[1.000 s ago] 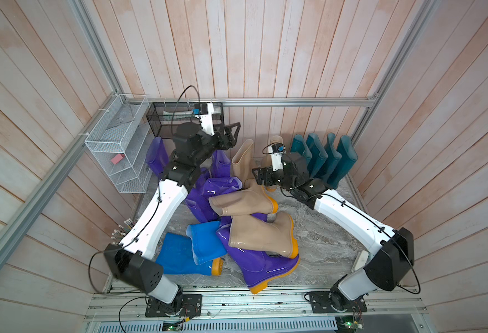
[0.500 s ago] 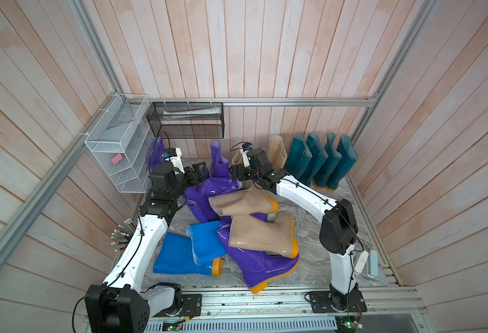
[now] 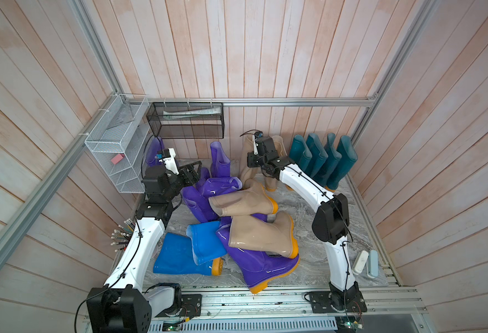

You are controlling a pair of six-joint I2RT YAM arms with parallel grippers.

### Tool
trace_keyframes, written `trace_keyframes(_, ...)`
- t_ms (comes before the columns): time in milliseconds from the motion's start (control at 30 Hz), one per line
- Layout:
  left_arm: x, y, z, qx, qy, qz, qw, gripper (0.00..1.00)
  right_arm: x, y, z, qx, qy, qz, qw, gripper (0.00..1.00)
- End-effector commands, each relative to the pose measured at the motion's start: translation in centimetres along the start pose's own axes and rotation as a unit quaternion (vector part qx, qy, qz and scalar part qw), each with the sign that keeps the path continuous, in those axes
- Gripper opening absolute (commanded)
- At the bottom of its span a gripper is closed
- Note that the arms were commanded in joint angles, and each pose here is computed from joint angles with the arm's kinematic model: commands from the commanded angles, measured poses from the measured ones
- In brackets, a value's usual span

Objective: Match and arrange rain boots in pairs
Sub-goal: Pair a pair of rain boots at the center of the board.

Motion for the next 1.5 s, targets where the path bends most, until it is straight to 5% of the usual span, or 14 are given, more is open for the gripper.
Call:
trace_keyframes(0,-0.4,0.1,-0.3,0.015,0.000,-0.011,1.000,0.80,0.1,0.3,-2.7,0.050,0.031,0.014,0.998,0.00)
trace_keyframes(233,0.0,0.2,-0.3,0.020,0.003,-0.011,1.000,0.80,1.0,1.8,-4.9,0.098,0.076,-0.003,0.992,0.00)
trace_keyframes(567,0.0,0.3,-0.8,0.033,0.011,-0.008,0.999,0.79,3.4,3.0,-4.8,0.079,0.059,0.016,0.995,0.00)
trace_keyframes(900,-1.3,1.7,-2.7,0.063,0.012,-0.014,0.998,0.79,0.0,7.5,-2.5,0.031,0.045,-0.011,0.998,0.44)
trace_keyframes(1200,-1.0,1.6,-3.2,0.078,-0.001,-0.021,0.997,0.80,-2.3,15.1,1.5,0.000,0.085,-0.062,0.994,0.51)
trace_keyframes(1467,0.9,1.8,-1.8,0.055,-0.001,-0.022,0.998,0.81,4.8,21.1,7.2,-0.114,0.182,-0.051,0.975,0.63)
Point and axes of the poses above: each gripper's point midway between its finger pads, its own y axis back along the fingers, its own z axis along the line the jaws close on, x = y × z, the point moved 4 cm from there along y, back along the fingers, and after that the axes turned 6 degrees about -y, right-handed, at the moved point
